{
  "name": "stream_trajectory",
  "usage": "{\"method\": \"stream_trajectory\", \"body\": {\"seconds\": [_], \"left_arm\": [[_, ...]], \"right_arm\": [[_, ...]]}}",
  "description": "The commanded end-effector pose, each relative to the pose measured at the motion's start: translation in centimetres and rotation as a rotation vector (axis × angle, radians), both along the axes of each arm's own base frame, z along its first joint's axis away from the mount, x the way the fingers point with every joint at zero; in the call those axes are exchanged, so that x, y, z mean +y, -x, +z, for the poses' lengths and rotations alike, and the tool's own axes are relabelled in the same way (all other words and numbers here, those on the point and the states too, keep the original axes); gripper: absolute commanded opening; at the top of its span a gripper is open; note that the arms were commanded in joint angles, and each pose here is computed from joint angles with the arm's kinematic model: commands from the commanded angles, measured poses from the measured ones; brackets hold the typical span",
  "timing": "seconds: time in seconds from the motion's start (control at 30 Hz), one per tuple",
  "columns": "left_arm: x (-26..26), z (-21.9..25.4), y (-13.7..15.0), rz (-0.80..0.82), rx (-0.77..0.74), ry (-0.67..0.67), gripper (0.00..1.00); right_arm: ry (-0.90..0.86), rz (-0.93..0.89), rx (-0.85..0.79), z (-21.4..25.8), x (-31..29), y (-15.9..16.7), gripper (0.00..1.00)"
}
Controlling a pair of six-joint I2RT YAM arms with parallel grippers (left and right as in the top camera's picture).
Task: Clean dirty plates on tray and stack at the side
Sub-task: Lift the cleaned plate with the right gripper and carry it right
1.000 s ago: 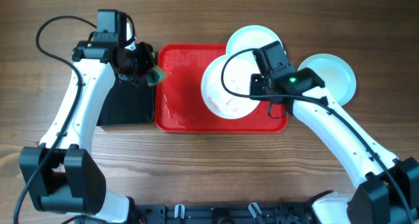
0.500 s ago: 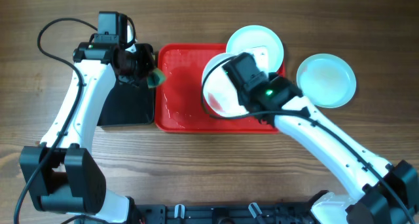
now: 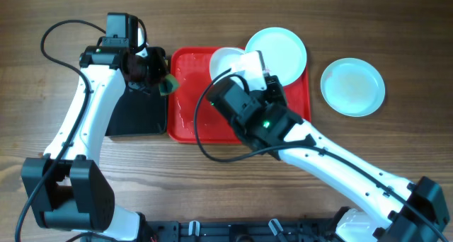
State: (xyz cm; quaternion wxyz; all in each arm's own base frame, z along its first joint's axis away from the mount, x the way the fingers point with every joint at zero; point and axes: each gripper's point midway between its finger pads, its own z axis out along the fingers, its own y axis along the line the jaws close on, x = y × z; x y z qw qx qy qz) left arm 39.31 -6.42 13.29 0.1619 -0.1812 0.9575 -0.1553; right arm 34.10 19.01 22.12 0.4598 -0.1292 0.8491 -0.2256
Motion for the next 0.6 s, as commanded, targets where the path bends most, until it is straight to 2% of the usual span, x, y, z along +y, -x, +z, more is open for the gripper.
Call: {"method": "stream_trajectory", "body": {"seconds": [0.0,0.23,0.57], "left_arm": [[0.0,-0.1,0.1,-0.017,-0.004,-0.009,0.04],[0.0,-0.1,0.1,-0.017,-0.004,-0.009,0.04],[0.0,-0.1,0.1,-0.017,-0.004,-0.009,0.04]], "right_arm": [[0.099,-0.012,-0.142,4.7,-0.2,-0.4,0.04],[0.180,-0.054,-0.286,8.5,0.4,-0.2,0.04],[0.218,-0.026,-0.309,9.8,1.3,-0.4,0.05]]}}
